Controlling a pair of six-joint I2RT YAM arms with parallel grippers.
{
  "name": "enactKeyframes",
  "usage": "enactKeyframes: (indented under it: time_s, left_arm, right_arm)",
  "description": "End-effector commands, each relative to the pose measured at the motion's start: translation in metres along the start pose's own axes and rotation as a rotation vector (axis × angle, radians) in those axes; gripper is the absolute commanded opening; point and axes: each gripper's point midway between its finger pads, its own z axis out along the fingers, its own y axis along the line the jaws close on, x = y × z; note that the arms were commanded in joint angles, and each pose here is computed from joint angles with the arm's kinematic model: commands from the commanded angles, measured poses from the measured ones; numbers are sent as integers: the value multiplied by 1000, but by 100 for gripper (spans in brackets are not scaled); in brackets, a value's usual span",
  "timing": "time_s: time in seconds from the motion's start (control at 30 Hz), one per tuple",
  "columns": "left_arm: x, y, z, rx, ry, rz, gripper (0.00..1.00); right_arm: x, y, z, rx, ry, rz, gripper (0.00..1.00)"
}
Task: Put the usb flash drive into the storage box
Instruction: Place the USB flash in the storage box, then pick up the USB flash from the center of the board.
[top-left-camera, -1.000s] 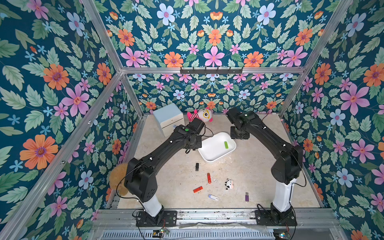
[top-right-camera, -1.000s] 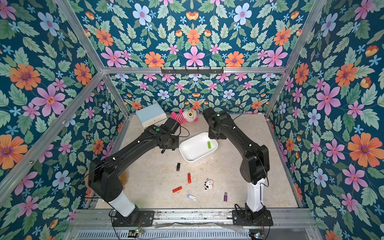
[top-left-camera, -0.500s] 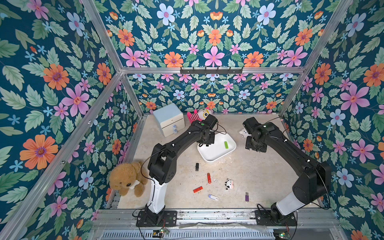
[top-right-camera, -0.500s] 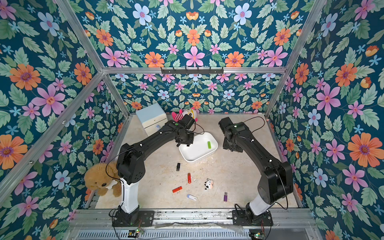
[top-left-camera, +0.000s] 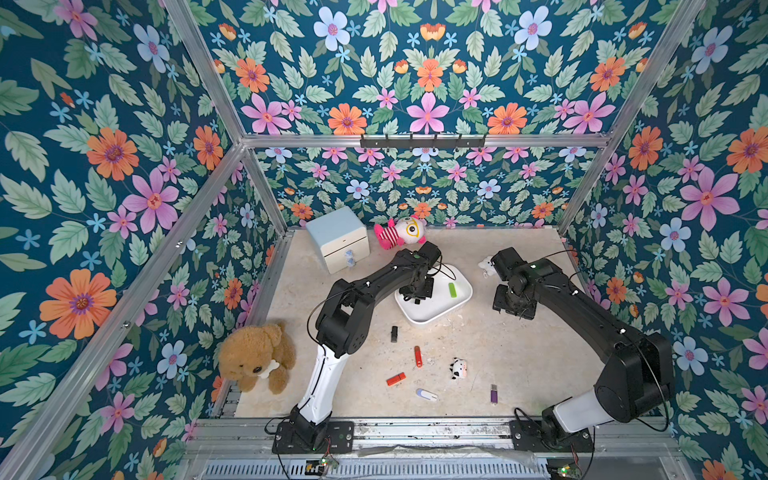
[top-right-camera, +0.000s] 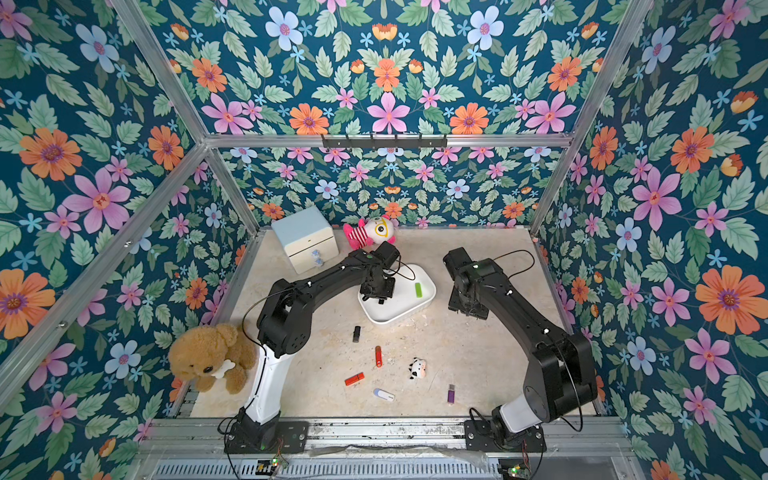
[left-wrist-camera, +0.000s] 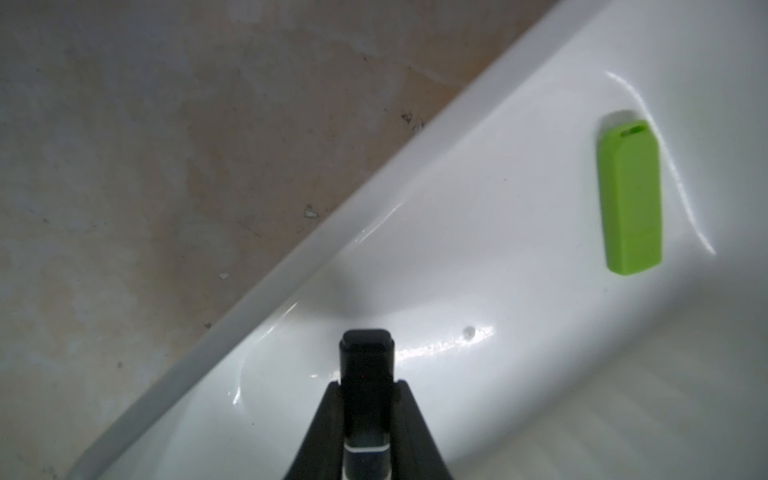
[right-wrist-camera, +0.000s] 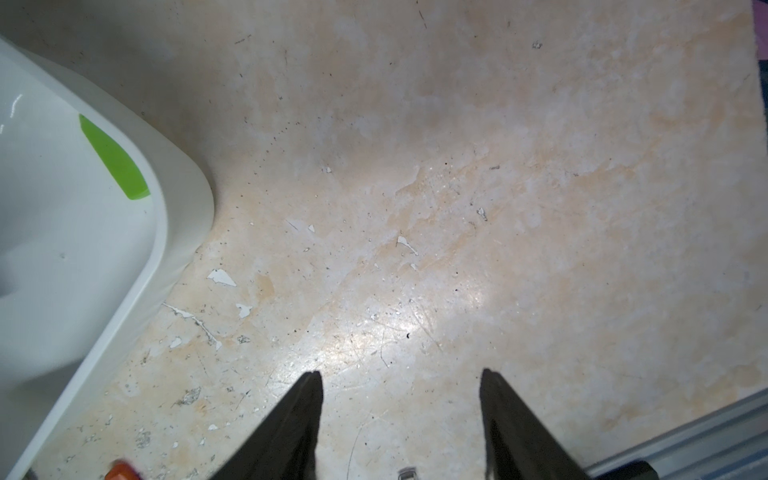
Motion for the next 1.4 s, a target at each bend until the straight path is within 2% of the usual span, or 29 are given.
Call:
enactKeyframes:
  time_s: [0.0,0.47,0.67,0.73,0.93,1.17,1.37]
  left_arm:
    - [0,4,5,-26,0,3,0]
    - [8,11,22,-85,32,21,1]
    - [14,12,19,-99,52,25,20]
    - [13,11,14,-94,45,23,26]
    - [-3,4,-11,-65,-11,12,37]
    - [-19,1,-52,-45,-79,0,42]
    - [-13,14,-87,-67,-118,-22,48]
  right_arm:
    - [2,1,1,-15,-1,17,64]
    - [19,-3,11,-22,38,12,64]
    - [27,-5,15,-17,49,5,64]
    - [31,-4,15,-17,55,-3,65]
    - [47,3,14,-20,66,-22,66]
    - [78,2,13,-40,96,-15,66]
    - [114,4,18,-41,139,-41,66]
